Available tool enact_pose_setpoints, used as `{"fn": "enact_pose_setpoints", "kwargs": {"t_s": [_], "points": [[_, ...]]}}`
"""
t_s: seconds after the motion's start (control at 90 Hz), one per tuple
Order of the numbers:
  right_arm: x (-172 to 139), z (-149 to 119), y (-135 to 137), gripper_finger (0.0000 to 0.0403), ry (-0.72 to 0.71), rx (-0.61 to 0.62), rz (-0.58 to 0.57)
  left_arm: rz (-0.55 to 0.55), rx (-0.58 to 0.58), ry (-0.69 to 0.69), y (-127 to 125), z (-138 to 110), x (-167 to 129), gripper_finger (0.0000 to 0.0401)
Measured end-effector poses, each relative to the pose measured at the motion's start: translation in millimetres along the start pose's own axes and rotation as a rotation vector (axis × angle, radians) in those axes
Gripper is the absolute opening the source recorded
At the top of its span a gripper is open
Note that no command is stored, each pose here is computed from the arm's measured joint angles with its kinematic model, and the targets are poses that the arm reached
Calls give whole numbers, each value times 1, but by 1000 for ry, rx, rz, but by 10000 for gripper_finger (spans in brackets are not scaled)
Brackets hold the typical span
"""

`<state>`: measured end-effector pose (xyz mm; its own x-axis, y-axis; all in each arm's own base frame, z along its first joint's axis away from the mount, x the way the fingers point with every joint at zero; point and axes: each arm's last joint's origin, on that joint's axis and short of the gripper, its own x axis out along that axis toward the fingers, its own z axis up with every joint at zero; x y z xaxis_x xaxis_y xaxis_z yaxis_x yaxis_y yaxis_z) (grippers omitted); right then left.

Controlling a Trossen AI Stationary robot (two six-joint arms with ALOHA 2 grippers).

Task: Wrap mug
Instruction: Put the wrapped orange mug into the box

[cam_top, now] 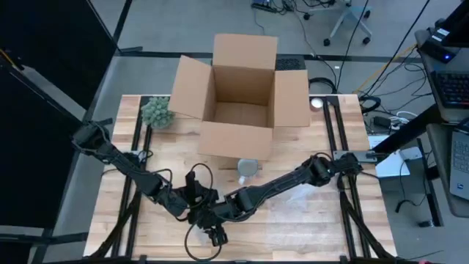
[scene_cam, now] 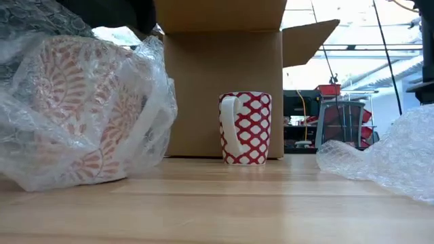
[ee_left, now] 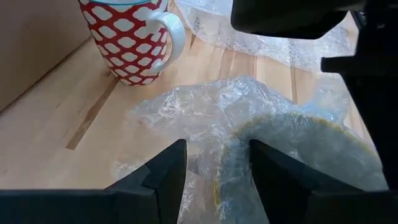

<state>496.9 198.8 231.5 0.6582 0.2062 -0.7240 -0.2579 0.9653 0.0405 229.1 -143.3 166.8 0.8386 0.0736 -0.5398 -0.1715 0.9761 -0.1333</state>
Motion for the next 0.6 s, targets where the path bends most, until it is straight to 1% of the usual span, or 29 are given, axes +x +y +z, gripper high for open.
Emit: {"fn": "enact_pose_setpoints", "kwargs": {"t_s": [0.4,0.456,0.6], "points": [[0,1,0,267,-13,11,2,0,-4,-1,0,0,0,161],[0,2,0,267,-19,45,3,0,-3,0,0,0,0,161],[-1,6,1,267,-56,184,14,-1,0,-2,0,0,0,161]]}}
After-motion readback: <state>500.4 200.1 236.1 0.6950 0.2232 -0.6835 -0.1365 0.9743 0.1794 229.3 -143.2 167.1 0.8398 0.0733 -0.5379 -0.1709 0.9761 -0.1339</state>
